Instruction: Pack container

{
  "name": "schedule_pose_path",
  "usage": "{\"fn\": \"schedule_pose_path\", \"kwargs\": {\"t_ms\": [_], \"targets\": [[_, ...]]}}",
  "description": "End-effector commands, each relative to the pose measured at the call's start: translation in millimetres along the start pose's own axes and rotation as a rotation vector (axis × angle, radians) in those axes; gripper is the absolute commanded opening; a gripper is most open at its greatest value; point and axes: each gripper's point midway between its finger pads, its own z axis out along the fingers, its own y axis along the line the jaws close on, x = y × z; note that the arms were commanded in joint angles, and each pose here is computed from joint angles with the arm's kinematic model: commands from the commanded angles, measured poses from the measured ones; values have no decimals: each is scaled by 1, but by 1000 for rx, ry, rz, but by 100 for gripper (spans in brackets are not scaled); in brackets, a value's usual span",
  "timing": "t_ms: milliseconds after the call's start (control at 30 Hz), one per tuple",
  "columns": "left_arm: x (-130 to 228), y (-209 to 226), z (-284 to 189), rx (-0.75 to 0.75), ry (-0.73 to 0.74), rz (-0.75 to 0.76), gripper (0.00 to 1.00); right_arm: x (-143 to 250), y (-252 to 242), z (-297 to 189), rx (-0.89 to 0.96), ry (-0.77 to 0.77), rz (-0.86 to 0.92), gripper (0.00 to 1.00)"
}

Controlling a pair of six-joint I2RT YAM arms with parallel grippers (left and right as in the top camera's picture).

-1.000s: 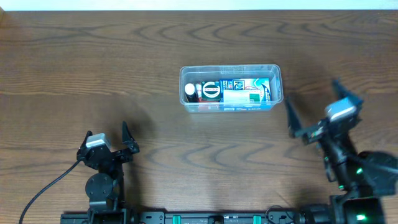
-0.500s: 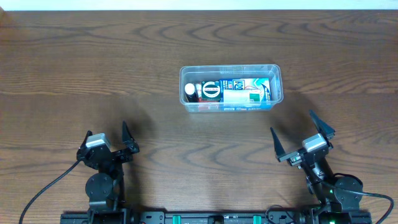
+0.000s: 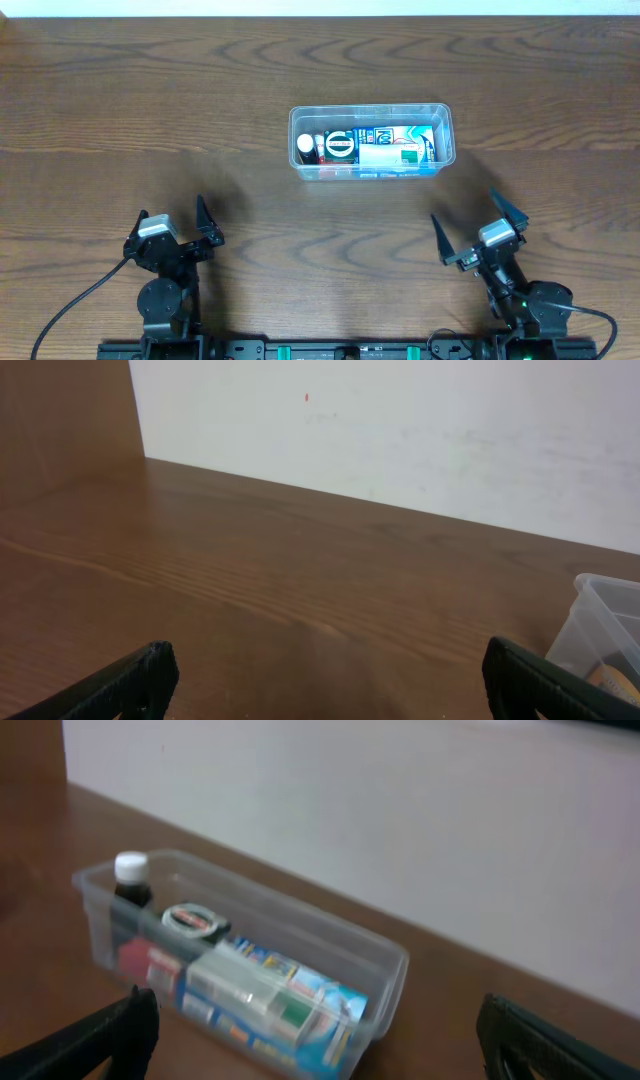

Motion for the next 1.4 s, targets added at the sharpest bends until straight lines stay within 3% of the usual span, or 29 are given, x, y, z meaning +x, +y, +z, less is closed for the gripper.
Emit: {"fn": "schedule_pose_path", "kwargs": {"t_ms": [0, 267, 1367], "targets": [[18, 7, 1, -35, 48, 4, 98, 8, -3, -1, 17, 26, 7, 99], [18, 7, 1, -35, 48, 3, 98, 21, -36, -6, 215, 70, 154, 99], [18, 7, 1, -35, 48, 4, 98, 23, -38, -8, 235, 82, 133, 99]]}}
